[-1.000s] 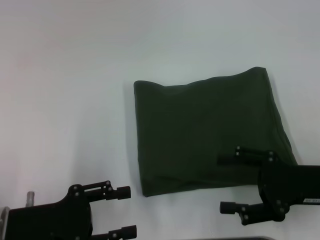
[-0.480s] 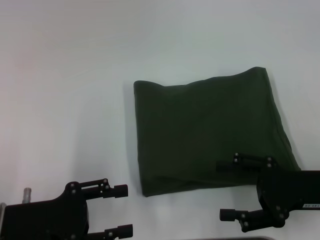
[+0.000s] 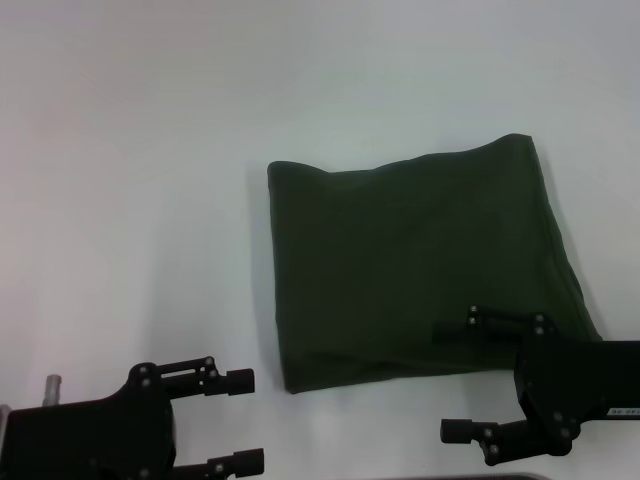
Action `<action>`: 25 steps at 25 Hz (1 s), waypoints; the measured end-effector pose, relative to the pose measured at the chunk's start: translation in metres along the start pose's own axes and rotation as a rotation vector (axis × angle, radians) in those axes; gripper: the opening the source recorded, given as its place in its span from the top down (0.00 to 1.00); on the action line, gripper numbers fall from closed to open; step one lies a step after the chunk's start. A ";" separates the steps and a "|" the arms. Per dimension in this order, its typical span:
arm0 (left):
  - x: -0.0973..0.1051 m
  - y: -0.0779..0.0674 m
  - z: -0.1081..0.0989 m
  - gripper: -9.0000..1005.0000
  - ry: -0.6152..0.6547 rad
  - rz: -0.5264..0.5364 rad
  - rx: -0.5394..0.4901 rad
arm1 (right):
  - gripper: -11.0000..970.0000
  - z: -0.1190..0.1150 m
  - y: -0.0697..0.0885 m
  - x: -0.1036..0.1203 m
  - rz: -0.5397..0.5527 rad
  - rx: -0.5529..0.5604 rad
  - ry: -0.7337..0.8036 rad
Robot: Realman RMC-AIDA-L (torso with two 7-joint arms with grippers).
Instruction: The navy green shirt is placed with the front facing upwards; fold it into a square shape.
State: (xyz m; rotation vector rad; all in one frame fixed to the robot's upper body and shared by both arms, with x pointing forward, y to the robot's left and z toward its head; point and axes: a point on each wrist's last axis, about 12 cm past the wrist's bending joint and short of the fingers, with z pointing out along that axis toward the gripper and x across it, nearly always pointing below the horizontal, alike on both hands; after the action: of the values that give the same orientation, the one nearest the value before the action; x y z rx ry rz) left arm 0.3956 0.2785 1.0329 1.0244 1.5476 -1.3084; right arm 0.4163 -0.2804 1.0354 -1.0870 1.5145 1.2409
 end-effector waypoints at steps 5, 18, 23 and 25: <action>0.000 0.000 -0.001 0.31 0.002 0.000 -0.001 | 0.04 0.000 0.000 0.000 0.001 0.000 -0.001; 0.001 -0.001 -0.002 0.31 0.001 -0.002 -0.003 | 0.04 0.000 0.001 0.001 0.003 0.001 0.002; 0.001 -0.001 -0.002 0.31 0.002 -0.002 -0.003 | 0.04 0.001 0.001 0.002 0.009 -0.002 0.009; 0.001 -0.001 -0.001 0.31 0.002 -0.003 -0.004 | 0.04 0.001 0.001 0.002 0.010 -0.001 0.009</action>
State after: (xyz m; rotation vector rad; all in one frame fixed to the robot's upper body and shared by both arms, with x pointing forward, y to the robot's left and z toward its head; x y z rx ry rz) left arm 0.3946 0.2799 1.0325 1.0217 1.5528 -1.3062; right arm 0.4148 -0.2797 1.0336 -1.0886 1.5277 1.2452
